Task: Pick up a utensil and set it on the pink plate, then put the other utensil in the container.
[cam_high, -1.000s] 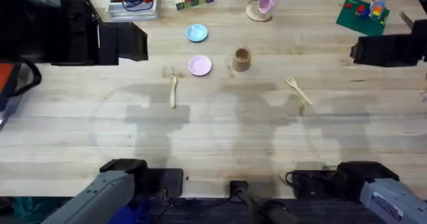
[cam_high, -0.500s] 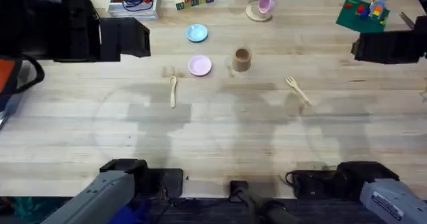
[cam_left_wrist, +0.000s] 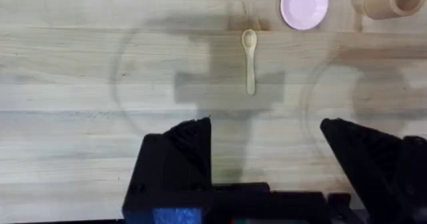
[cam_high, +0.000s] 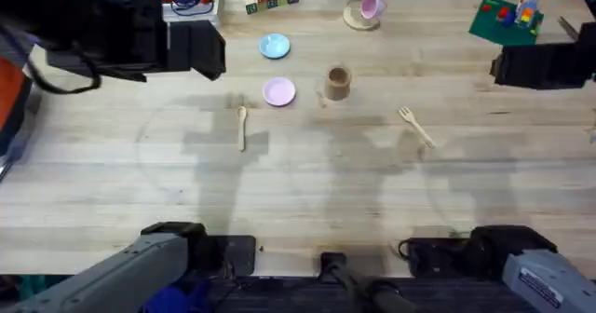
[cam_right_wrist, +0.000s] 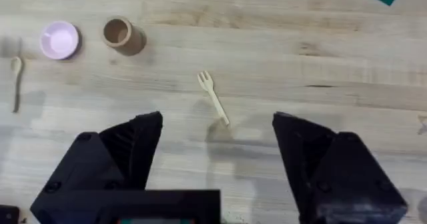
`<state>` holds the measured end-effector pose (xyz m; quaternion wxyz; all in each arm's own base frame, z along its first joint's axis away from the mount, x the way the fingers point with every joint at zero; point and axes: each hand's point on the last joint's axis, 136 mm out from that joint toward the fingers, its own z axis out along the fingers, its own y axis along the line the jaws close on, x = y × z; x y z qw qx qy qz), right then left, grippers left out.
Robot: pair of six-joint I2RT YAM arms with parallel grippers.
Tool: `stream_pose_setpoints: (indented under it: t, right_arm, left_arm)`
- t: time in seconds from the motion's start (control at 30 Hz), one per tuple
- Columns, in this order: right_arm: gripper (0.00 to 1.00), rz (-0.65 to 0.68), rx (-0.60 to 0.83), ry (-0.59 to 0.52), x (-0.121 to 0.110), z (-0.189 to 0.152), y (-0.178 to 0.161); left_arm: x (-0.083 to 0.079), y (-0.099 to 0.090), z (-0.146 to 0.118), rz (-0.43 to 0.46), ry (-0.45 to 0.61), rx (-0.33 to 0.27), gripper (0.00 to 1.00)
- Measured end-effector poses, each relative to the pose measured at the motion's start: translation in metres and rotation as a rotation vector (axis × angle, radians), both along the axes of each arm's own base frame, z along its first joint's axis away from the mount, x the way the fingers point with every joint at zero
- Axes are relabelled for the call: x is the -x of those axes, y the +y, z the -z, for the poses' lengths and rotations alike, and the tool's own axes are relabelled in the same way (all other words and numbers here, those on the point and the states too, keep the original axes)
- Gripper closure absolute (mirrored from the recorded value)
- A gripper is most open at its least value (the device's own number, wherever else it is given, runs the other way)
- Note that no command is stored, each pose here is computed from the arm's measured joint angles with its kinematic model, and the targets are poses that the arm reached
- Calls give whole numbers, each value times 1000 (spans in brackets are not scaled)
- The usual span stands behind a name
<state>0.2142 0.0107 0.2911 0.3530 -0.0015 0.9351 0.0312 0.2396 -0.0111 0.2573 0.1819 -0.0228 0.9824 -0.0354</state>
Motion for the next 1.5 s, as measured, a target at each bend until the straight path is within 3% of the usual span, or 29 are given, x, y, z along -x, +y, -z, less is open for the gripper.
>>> stream_pose_setpoints:
  t: [0.27, 0.53, 0.8, 0.97, 1.27, 1.5]
  right_arm:
    - [5, 0, 0, 0, 0, 0, 0]
    - [5, 0, 0, 0, 0, 0, 0]
    - [6, 0, 0, 0, 0, 0, 0]
    - [5, 0, 0, 0, 0, 0, 0]
    - [5, 0, 0, 0, 0, 0, 0]
    - [6, 0, 0, 0, 0, 0, 0]
  left_arm:
    - [-12, 0, 41, 0, 37, 0, 6]
    - [-15, -2, 70, 8, 70, 0, 6]
    - [-18, -25, 111, 89, 138, -4, 6]
    - [-30, -37, 124, 117, 134, 0, 6]
    - [-36, -39, 145, 111, 193, -2, 6]
    - [-43, -39, 167, 45, 211, 8, 6]
